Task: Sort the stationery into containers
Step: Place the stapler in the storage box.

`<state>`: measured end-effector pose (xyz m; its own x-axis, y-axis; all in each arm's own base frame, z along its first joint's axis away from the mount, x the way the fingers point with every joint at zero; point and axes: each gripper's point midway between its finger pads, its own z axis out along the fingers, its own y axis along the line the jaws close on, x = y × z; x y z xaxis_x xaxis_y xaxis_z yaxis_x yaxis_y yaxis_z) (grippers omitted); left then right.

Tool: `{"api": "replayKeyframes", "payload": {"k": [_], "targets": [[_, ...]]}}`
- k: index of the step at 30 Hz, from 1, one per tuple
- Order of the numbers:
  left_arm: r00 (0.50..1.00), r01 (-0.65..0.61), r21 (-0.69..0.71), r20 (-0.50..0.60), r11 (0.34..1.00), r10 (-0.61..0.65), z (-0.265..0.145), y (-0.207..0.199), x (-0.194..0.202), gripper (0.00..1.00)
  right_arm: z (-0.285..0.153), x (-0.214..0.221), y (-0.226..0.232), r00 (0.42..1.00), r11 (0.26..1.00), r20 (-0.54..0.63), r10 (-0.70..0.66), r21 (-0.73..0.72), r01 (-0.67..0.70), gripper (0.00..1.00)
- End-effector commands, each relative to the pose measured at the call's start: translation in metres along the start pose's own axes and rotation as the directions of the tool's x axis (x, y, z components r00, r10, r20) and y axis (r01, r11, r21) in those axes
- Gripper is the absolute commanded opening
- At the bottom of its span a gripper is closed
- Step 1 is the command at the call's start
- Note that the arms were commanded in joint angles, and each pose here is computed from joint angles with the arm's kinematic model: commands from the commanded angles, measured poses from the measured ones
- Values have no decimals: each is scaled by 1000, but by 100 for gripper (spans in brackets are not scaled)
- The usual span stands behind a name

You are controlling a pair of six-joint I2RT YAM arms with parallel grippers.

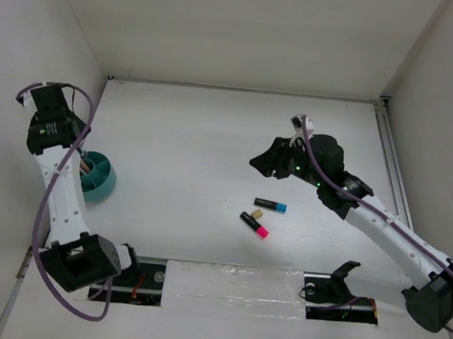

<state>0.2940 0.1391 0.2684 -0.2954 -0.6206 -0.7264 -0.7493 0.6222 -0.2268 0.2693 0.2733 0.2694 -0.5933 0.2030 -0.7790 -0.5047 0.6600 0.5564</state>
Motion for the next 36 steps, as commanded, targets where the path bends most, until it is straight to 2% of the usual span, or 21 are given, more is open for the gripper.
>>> {"api": "replayKeyframes", "payload": {"k": [1, 5, 6, 10, 13, 19, 22, 24, 28, 31, 36], "targets": [[998, 45, 112, 41, 993, -50, -25, 0, -26, 0, -8, -13, 17, 998, 996, 36, -44, -75, 46, 52], [995, 65, 29, 80, 997, -67, -23, 19, -34, 0, -8, -6, 19, 999, 994, 12, -44, -98, 44, 52], [989, 112, 26, 95, 993, -114, -24, 31, -38, 0, -7, -2, 21, 999, 992, -11, -43, -119, 42, 52], [980, 180, 93, 68, 979, -187, -12, 40, -39, 0, -2, 5, 23, 998, 990, -37, -44, -137, 39, 52], [987, 146, 60, 62, 987, -150, -1, 50, -31, 0, 0, 8, 27, 998, 988, -47, -48, -152, 40, 52], [978, 6, -69, 209, 998, 9, -5, 67, -40, 0, 6, 16, 21, 997, 990, -70, -42, -138, 32, 52], [980, -32, -78, 195, 996, 47, 5, 67, -36, 0, 5, 17, 26, 996, 987, -72, -48, -158, 36, 52], [984, -75, -13, 163, 997, 76, 15, 55, -30, 0, 5, 17, 26, 996, 987, -72, -48, -158, 36, 52], [967, -188, 125, 196, 974, 161, 27, 30, -31, 0, 5, 17, 23, 997, 990, -61, -46, -140, 37, 52], [964, -225, 186, 188, 956, 190, 32, 18, -32, 0, 3, 14, 23, 998, 990, -49, -47, -136, 40, 52], [954, -267, 212, 194, 940, 227, 37, 9, -37, 0, 1, 10, 26, 998, 988, -32, -51, -146, 46, 52]]}}
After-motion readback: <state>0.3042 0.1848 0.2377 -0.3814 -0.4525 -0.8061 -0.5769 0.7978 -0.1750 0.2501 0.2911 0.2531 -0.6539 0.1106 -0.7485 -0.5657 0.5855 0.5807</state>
